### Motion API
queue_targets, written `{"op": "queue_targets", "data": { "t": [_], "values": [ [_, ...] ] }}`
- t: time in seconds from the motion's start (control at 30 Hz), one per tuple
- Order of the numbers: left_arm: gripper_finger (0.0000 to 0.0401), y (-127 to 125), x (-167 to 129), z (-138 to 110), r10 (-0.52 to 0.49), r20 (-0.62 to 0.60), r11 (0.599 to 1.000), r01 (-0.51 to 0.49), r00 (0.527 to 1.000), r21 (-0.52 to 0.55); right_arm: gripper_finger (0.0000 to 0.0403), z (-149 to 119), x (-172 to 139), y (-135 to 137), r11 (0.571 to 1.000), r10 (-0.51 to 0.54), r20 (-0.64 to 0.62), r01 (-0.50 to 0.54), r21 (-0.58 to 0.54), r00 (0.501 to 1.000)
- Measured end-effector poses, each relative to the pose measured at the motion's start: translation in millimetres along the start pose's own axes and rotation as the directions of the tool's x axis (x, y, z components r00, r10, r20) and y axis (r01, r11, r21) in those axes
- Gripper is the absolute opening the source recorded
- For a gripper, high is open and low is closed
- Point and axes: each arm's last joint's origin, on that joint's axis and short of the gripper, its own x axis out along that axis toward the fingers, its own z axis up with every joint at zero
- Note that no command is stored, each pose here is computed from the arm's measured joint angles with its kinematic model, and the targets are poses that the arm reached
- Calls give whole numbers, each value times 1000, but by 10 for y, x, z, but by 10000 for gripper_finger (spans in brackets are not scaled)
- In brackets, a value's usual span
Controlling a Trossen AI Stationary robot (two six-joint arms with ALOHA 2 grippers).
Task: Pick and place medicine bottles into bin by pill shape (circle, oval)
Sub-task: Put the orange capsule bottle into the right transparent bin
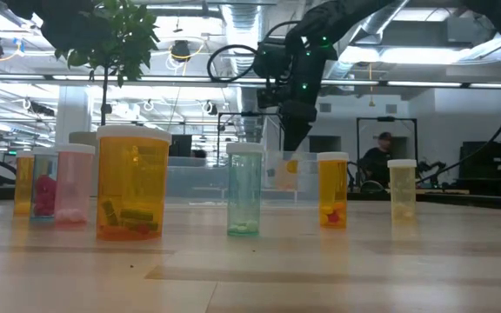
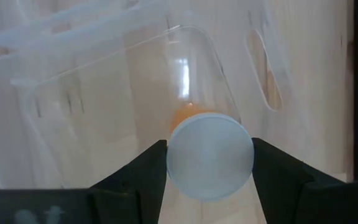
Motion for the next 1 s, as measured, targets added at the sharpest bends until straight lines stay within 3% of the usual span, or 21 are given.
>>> {"op": "queue_targets", "data": {
  "t": [1.0],
  "values": [
    [283,0,-1,0,0,0,1000,0,1000,-15,214,-3,193,8,999,33,-29,-34,-7,999]
  ]
}}
